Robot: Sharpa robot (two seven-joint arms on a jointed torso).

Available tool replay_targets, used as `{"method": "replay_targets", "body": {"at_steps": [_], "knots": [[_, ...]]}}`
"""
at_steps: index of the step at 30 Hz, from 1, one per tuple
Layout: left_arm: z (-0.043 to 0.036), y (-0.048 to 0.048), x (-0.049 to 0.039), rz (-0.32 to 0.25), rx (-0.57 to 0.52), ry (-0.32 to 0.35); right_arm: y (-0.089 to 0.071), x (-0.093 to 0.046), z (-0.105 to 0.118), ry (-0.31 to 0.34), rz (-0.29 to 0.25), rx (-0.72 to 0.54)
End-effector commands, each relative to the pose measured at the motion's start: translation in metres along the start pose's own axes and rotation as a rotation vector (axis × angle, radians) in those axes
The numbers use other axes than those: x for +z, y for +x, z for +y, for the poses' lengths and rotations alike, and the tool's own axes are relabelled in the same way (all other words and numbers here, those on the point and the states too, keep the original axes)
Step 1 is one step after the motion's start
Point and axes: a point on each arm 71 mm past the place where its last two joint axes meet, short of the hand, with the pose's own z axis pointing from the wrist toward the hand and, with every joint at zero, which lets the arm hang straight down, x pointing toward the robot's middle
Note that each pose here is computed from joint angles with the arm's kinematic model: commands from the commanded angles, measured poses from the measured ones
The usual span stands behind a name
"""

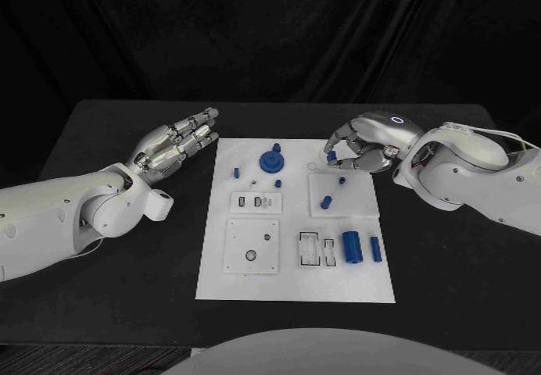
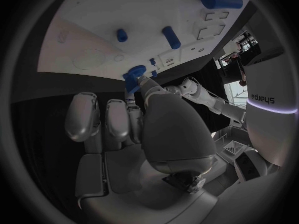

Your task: Assemble the parts on the task board

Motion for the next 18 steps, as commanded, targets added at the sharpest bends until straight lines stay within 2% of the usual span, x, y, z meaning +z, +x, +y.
{"method": "replay_targets", "body": {"at_steps": [1, 5, 18], "knots": [[-0.0061, 0.0035, 0.0015, 0.012, -0.011, 0.089, 0.004, 0.008, 0.013, -0.017, 0.033, 0.008], [-0.006, 0.0042, 0.002, 0.012, -0.011, 0.088, 0.011, 0.015, 0.026, -0.047, 0.055, 0.02], [-0.0049, 0.006, 0.0049, 0.018, -0.013, 0.085, 0.05, 0.042, 0.061, -0.133, 0.134, 0.038]]}}
